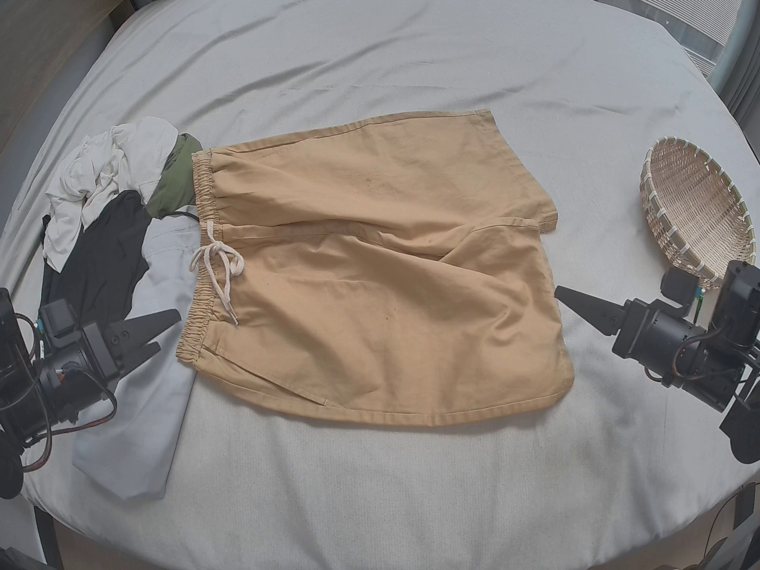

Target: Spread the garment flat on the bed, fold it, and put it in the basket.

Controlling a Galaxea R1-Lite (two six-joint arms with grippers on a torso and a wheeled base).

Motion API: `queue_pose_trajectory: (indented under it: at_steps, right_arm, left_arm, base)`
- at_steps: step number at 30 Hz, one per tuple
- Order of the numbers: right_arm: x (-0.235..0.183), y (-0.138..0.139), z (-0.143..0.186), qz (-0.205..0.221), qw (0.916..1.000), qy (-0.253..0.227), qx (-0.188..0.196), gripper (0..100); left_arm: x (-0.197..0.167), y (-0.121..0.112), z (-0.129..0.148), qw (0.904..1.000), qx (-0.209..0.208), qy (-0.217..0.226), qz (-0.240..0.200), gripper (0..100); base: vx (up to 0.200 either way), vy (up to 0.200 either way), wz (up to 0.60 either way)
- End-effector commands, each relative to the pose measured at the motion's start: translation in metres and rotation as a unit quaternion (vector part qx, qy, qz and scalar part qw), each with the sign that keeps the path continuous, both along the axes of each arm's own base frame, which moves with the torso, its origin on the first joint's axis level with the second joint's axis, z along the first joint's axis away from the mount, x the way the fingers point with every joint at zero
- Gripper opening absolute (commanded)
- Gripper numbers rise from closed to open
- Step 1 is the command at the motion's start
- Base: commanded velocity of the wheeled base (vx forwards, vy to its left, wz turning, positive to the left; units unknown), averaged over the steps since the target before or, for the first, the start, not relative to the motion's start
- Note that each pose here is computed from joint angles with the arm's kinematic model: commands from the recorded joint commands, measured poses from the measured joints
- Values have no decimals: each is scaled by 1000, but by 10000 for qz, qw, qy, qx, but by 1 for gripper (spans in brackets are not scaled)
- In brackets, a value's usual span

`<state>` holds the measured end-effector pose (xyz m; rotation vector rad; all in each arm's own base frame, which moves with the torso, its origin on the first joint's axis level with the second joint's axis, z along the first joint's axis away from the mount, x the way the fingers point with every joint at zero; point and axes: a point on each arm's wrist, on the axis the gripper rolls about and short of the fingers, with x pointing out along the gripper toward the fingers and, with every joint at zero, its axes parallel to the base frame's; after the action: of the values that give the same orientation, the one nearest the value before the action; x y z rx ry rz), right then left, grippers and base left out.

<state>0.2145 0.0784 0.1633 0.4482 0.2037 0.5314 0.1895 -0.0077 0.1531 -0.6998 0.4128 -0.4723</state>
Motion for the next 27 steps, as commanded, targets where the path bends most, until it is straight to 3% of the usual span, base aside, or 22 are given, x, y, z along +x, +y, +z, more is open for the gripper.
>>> queue_pose_trajectory:
  at_steps: [1, 12, 27]
  right_arm:
    - [-10, -7, 6, -89, 9999, -126, 45, 100]
    - [-13, -8, 7, -74, 9998, -170, 59, 100]
    - [-17, -9, 9, -74, 9997, -228, 79, 100]
  left_arm:
    - [3, -2, -13, 9994, -11, 352, -59, 100]
    - [21, -2, -30, 9972, 17, 749, -38, 100]
    - [50, -3, -34, 9990, -10, 444, -49, 100]
  base:
    - [0, 0, 0]
    - [0, 0, 0]
    - [0, 0, 0]
